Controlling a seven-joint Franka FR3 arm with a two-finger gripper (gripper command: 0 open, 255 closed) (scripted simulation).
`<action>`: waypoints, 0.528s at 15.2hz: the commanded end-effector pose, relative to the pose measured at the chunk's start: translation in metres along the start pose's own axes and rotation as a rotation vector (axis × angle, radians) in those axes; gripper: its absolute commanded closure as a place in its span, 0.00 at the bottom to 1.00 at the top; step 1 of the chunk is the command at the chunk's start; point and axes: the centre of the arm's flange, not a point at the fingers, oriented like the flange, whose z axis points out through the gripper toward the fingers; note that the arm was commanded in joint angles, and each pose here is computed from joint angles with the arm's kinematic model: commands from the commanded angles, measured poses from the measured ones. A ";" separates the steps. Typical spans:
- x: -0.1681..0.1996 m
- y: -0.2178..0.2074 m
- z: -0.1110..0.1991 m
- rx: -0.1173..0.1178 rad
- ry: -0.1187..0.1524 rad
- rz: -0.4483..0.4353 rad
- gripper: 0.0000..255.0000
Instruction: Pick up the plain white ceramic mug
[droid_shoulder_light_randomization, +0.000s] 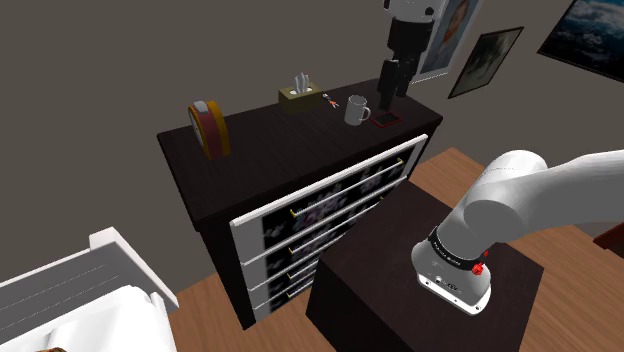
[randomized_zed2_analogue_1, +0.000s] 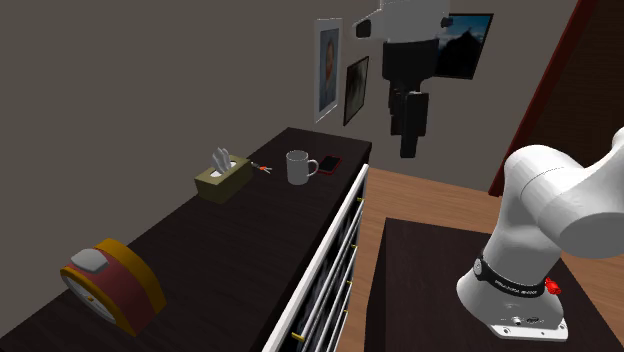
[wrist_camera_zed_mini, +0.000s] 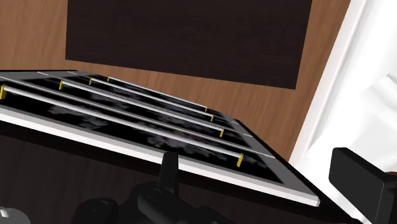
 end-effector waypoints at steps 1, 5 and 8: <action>0.000 0.000 0.000 0.000 0.000 0.000 0.00; 0.027 0.039 0.020 -0.002 0.006 0.016 0.00; 0.047 0.069 0.035 -0.003 0.011 0.029 0.00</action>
